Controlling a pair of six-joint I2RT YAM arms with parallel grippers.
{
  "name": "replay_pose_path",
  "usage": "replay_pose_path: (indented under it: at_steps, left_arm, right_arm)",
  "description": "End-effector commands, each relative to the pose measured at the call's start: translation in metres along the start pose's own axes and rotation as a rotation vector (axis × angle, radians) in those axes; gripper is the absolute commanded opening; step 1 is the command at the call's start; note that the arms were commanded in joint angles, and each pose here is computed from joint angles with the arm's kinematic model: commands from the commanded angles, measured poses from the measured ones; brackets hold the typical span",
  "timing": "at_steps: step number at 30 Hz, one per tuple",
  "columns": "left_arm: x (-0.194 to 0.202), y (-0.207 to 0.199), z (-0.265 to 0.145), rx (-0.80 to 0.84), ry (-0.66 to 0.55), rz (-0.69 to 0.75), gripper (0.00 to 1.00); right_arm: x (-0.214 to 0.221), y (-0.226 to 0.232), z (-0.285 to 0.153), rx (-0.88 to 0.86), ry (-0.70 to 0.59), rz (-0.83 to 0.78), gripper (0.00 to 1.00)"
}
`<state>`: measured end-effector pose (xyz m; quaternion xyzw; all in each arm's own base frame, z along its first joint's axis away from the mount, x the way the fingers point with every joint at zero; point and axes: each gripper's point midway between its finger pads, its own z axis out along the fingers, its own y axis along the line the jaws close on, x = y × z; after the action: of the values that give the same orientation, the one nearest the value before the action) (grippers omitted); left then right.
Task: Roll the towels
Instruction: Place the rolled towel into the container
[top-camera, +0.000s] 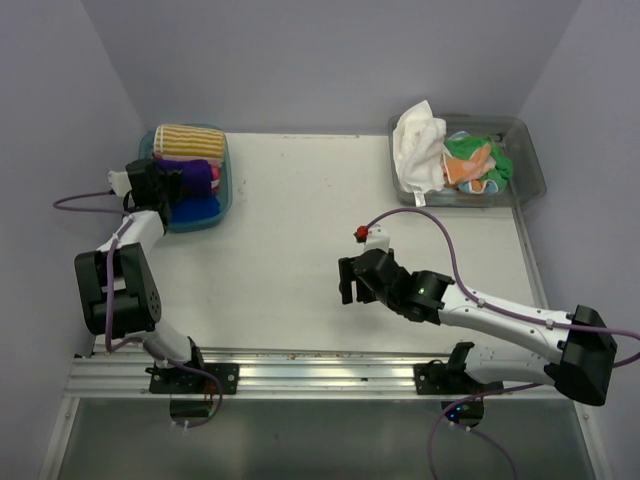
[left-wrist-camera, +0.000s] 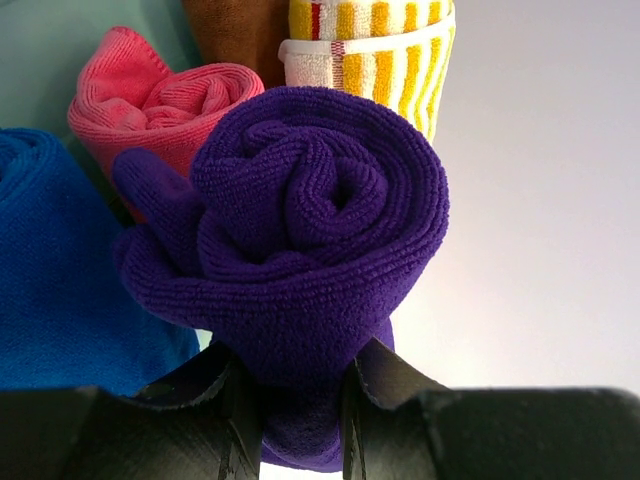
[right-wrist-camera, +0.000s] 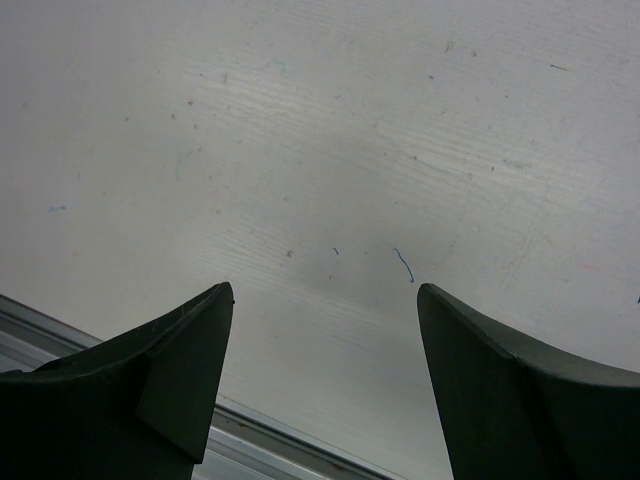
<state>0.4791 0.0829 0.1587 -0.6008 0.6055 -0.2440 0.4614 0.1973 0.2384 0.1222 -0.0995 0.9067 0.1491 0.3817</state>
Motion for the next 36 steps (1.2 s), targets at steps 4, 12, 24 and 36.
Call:
replay_pose_path:
  at_steps: [4, 12, 24, 36]
  left_arm:
    - [-0.007, -0.010, 0.004, 0.045, -0.034, 0.060, 0.23]
    - [-0.004, 0.026, -0.001, -0.127, -0.018, 0.100, 0.27]
    - [0.001, 0.040, -0.001, -0.300, 0.059, 0.176, 0.83]
    - [-0.017, -0.004, -0.035, -0.214, 0.020, 0.222, 1.00]
  right_arm:
    - [-0.013, 0.007, -0.004, -0.026, -0.023, 0.011, 0.78]
    - [-0.013, 0.006, -0.006, -0.028, -0.029, 0.012, 0.78]
    - [-0.013, 0.005, -0.010, -0.039, -0.035, 0.025, 0.77]
    - [-0.011, 0.007, -0.010, -0.049, -0.033, 0.029, 0.77]
